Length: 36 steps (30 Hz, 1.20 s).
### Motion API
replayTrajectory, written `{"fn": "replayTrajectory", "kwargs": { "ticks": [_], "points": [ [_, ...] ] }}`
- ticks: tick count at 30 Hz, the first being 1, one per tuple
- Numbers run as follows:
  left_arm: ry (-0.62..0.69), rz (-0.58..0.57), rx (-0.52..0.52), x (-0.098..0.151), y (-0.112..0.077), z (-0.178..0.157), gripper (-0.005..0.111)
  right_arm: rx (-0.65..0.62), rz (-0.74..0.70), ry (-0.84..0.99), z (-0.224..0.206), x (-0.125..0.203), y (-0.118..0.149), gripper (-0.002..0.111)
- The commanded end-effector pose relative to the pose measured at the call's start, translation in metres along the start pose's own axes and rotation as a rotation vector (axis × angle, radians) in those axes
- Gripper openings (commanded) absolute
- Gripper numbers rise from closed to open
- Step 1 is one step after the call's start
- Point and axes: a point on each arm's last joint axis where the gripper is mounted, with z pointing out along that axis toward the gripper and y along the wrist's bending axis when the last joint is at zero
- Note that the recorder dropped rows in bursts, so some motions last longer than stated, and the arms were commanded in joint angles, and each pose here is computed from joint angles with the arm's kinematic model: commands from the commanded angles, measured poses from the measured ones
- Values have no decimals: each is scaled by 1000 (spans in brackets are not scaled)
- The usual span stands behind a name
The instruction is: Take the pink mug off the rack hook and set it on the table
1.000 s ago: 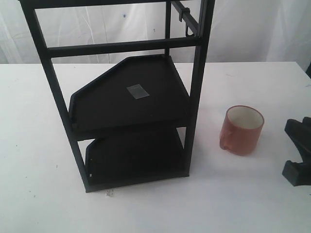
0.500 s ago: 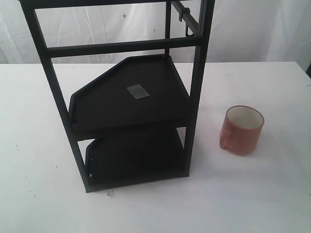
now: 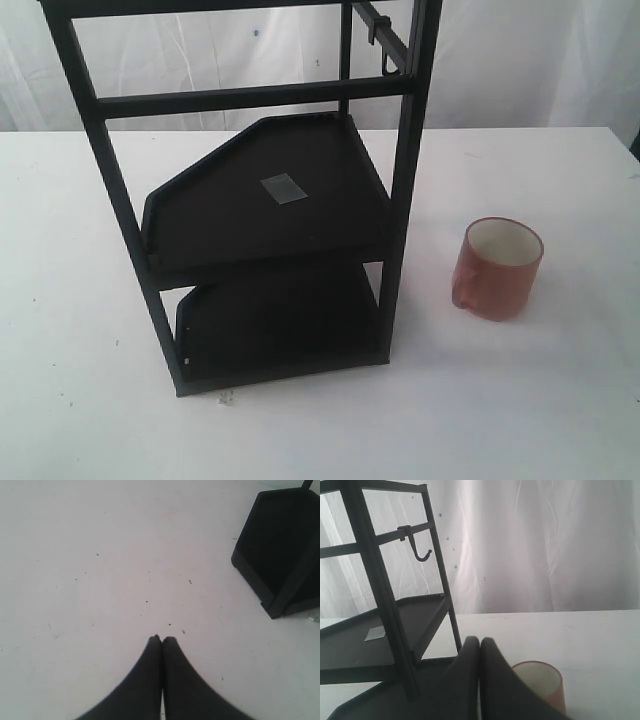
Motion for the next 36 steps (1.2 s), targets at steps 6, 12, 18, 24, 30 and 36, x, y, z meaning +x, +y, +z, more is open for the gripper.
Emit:
{"fn": "replayTrajectory", "kwargs": {
  "ticks": [6,12,18,24,30,36],
  "points": [
    [-5,-6,6,0,0,0,0,-4,-12,-31,-1,-5,1,0],
    [-5,-6,6,0,0,0,0,-14,-82,-184,-3,-22,3,0],
    [-5,-6,6,0,0,0,0,98,-192,-76,-6,-60,6,0],
    [-5,-6,6,0,0,0,0,196,-226,-86,-13,-83,6,0],
    [-5,-6,6,0,0,0,0,289,-262,-63,-22,-89,5,0],
    [-5,-6,6,0,0,0,0,334,-263,-67,-34,-80,5,0]
  ]
}}
